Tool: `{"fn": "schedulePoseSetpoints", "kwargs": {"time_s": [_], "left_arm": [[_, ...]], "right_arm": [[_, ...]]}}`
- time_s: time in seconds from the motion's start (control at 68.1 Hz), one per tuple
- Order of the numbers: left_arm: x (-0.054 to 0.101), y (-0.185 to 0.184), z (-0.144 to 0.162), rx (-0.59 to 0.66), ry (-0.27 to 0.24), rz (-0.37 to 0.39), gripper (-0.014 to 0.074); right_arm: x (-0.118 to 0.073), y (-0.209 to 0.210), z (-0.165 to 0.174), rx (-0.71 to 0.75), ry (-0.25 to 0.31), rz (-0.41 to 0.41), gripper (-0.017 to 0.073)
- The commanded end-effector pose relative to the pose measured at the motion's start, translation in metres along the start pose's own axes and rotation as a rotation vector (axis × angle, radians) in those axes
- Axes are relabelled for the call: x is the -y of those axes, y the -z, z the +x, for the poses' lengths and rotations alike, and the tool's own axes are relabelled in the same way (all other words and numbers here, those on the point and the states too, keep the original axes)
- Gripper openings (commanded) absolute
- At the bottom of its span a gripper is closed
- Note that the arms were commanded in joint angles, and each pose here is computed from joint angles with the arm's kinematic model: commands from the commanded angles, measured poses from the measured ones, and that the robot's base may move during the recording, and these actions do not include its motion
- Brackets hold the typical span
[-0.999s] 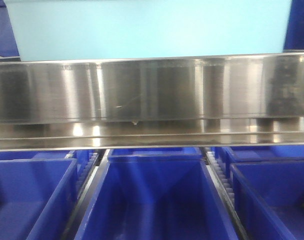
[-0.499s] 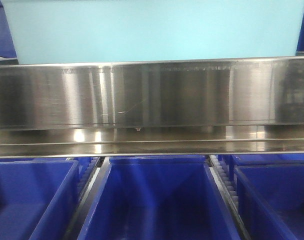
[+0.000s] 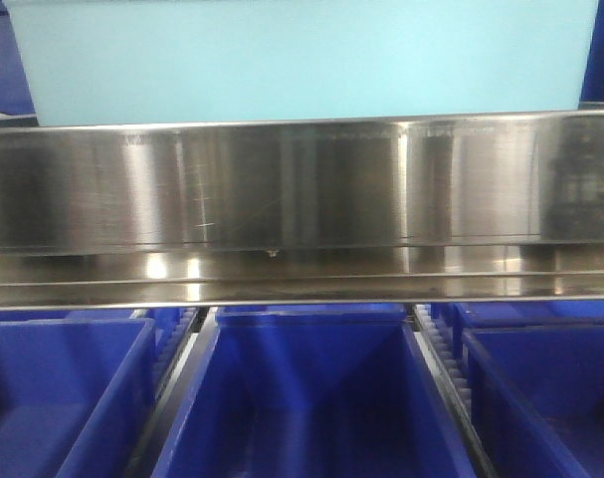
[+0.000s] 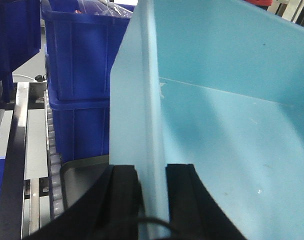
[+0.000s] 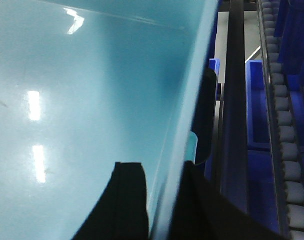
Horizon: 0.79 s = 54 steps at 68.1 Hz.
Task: Move two blue bins to right shelf middle
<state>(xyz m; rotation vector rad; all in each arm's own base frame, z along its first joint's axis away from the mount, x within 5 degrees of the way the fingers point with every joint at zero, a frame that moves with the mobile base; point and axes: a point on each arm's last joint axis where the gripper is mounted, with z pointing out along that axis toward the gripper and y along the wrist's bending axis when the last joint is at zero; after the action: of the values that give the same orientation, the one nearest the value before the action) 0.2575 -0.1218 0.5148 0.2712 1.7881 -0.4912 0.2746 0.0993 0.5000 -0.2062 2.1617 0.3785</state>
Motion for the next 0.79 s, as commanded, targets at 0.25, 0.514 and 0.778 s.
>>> {"fn": "schedulePoseSetpoints", "kwargs": {"time_s": [0.25, 0.514, 0.778], "left_arm": [[0.001, 0.01, -0.014, 0.108, 0.028, 0.011, -0.0111], [0.001, 0.01, -0.014, 0.108, 0.029, 0.012, -0.0111], [-0.001, 0.006, 0.01, -0.145, 0.03, -0.011, -0.0111]], "right_arm": [[0.004, 0.007, -0.003, 0.03, 0.04, 0.031, -0.0153], [0.004, 0.007, -0.007, 0.071, 0.041, 0.026, -0.0153], [0.003, 0.007, -0.009, 0.088, 0.041, 0.024, -0.0153]]}}
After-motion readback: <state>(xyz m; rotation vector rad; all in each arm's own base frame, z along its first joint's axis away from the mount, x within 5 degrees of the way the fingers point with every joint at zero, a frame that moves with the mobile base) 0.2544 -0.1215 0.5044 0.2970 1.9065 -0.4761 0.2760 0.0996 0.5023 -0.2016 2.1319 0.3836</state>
